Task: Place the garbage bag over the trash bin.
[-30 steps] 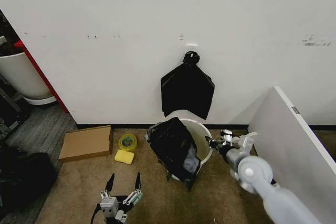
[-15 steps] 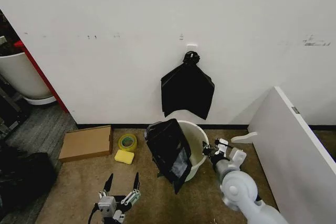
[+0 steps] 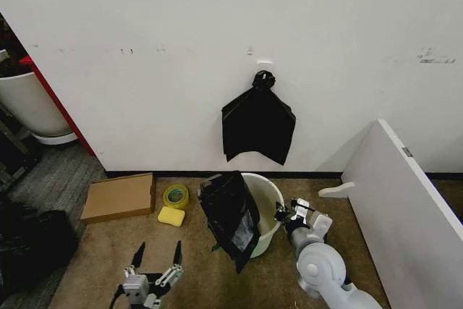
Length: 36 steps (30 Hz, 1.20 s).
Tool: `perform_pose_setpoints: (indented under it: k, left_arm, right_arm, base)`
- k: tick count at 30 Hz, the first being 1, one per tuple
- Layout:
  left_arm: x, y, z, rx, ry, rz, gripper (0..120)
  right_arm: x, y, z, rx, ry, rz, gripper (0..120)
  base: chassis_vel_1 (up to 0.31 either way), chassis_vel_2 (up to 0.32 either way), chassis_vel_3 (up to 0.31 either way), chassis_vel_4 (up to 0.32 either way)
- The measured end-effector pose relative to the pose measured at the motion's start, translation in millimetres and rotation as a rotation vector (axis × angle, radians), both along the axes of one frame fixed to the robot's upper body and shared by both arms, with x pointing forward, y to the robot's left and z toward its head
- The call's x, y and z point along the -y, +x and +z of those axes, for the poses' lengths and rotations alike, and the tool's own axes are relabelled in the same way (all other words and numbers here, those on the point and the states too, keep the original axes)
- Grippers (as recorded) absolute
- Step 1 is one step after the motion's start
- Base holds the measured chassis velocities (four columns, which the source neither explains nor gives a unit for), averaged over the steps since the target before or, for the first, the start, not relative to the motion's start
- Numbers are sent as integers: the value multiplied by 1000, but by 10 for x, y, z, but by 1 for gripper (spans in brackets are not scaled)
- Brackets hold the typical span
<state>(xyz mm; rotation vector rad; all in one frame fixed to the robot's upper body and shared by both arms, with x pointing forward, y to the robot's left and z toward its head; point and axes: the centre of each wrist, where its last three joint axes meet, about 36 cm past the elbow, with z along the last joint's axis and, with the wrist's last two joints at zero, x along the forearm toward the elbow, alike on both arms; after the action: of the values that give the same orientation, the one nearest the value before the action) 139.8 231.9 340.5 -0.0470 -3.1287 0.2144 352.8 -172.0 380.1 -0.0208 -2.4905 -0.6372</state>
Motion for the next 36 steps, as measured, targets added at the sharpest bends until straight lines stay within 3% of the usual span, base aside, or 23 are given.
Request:
perform_pose_setpoints:
  k: [8, 21, 23, 30, 33, 36]
  left_arm:
    - [-25, -19, 27, 5, 3, 12, 100]
    - [41, 5, 69, 4, -12, 3, 100]
    - [42, 5, 71, 3, -12, 3, 100]
    - [181, 33, 184, -36, -45, -27, 100]
    - [224, 66, 218, -51, -61, -37, 100]
    - [304, 253, 370, -100, -50, -106, 100]
  right_arm:
    - [-44, 0, -17, -6, 12, -3, 5]
    - [99, -165, 145, 46, -34, -17, 55]
    - [109, -178, 159, 55, -46, -18, 56]
    - [246, -386, 448, 186, -159, -3, 88]
    - [240, -426, 485, 202, -168, 7, 93]
    - [169, -574, 655, 272, -184, 51, 100]
  base:
    - [0, 0, 0, 0]
    - [0, 0, 0, 0]
    - [0, 0, 0, 0]
    - [0, 0, 0, 0]
    - [0, 0, 0, 0]
    - [0, 0, 0, 0]
